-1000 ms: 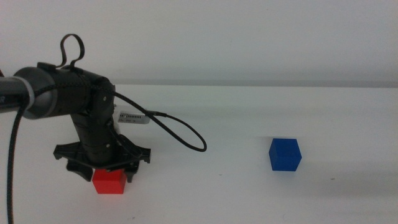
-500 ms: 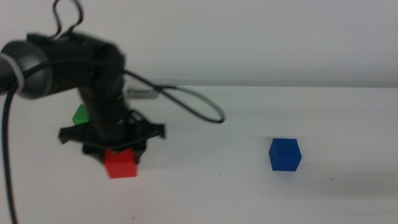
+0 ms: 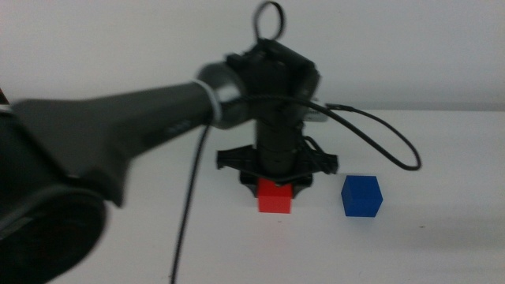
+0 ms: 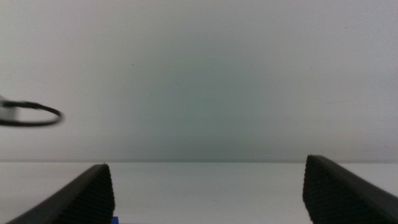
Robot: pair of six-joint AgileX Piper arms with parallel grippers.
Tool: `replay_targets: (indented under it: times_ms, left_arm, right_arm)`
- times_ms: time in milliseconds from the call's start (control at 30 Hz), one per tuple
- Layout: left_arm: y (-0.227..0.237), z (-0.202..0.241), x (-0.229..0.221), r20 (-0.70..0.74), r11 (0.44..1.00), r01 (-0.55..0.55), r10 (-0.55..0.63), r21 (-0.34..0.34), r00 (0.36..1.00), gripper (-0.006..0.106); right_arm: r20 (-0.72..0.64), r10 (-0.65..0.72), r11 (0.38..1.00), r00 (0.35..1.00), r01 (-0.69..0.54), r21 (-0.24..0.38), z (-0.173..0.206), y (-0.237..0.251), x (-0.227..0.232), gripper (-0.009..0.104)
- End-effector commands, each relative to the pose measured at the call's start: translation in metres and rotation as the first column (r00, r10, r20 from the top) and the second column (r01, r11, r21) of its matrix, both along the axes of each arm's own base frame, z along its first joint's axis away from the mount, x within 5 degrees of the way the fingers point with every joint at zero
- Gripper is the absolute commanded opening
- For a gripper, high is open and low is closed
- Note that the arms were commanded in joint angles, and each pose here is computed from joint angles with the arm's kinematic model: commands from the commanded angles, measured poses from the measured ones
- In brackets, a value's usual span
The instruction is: Stack red cubes first, then green, then blue cubes in a specific spot.
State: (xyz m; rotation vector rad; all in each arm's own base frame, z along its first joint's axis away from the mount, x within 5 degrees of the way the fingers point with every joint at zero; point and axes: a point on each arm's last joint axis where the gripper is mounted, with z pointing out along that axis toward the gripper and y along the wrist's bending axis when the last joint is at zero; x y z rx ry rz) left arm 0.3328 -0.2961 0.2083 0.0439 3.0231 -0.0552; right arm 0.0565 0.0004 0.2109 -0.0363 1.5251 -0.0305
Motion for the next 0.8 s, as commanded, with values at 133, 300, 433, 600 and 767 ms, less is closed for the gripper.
replay_targets:
  times_ms: [133,300,433,600,767]
  left_arm:
    - [-0.012,-0.020,0.002,-0.096,0.999,-0.021,0.025,0.043,0.995,-0.002]
    - [-0.015,-0.030,0.005,-0.091,0.999,-0.029,0.033,0.037,0.995,-0.002]
    - [-0.016,-0.031,0.006,-0.082,0.999,-0.040,0.043,0.033,0.996,-0.002]
    - [-0.017,-0.033,0.008,-0.060,0.999,-0.042,0.043,0.021,0.997,-0.002]
    - [-0.018,-0.040,0.010,-0.057,0.999,-0.038,0.039,0.023,0.998,-0.002]
  right_arm:
    - [0.005,-0.011,1.000,1.000,0.011,-0.016,-0.012,-0.001,-0.001,0.081]
    - [0.005,-0.011,1.000,1.000,0.011,-0.016,-0.012,-0.001,-0.001,0.081]
    - [0.005,-0.011,1.000,1.000,0.011,-0.016,-0.012,-0.001,-0.001,0.081]
    - [0.005,-0.011,1.000,1.000,0.011,-0.016,-0.012,-0.001,-0.001,0.081]
    - [0.005,-0.011,1.000,1.000,0.011,-0.016,-0.012,-0.001,-0.001,0.081]
